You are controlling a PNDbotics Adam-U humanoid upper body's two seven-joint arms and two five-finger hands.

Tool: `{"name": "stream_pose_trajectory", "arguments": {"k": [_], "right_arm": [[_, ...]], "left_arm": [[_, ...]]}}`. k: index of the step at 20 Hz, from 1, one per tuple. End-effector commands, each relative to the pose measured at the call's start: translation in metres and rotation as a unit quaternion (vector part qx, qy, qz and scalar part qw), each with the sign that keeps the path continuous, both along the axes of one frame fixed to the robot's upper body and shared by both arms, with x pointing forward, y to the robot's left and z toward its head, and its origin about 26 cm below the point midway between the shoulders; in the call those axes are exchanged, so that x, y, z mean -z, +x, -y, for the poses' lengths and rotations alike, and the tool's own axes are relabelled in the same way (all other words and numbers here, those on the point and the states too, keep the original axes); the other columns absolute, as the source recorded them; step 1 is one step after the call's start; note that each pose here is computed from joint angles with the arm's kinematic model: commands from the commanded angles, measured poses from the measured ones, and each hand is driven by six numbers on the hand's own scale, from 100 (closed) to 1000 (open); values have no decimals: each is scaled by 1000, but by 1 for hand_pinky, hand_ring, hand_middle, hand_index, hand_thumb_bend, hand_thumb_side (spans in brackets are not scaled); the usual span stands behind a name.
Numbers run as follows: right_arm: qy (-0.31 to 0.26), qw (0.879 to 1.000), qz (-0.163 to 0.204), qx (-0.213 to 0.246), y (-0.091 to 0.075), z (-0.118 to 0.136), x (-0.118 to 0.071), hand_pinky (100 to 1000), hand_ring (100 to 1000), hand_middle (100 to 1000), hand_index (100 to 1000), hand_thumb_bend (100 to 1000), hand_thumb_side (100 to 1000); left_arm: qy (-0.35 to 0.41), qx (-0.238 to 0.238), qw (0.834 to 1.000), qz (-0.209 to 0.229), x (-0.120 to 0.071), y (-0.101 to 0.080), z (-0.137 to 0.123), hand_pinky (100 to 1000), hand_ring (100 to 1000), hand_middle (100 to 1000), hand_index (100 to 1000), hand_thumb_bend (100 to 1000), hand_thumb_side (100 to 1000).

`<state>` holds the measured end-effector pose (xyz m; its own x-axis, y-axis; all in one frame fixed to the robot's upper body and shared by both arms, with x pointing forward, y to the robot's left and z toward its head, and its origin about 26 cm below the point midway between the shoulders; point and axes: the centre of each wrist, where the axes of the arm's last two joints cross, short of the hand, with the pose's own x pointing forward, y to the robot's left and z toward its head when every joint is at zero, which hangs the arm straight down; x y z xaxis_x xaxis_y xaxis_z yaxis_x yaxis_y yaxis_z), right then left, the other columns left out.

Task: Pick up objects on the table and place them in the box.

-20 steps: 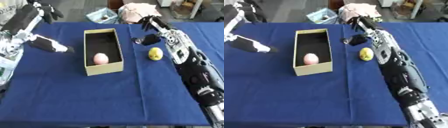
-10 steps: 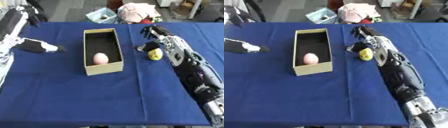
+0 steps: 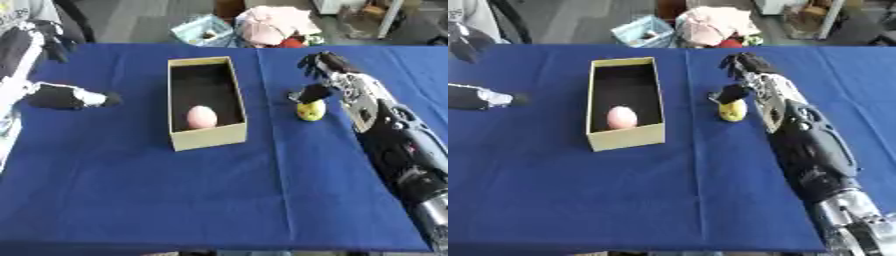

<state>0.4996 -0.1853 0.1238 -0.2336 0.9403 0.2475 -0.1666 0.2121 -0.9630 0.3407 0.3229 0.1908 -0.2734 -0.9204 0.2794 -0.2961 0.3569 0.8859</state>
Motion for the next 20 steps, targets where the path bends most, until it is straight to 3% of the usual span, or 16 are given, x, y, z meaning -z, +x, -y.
{"name": "stream_pose_trajectory", "arguments": {"k": [1, 20], "right_arm": [[-10, 1000, 19, 18, 5, 13, -17, 725, 647, 619, 816, 487, 355], [-16, 997, -69, 10, 6, 43, -20, 745, 670, 629, 779, 475, 311]], "left_arm": [[5, -5, 1000, 11, -8, -1, -6, 550, 479, 520, 690, 1000, 449], [10, -4, 1000, -4, -5, 1, -8, 554, 480, 522, 692, 1000, 449]]}}
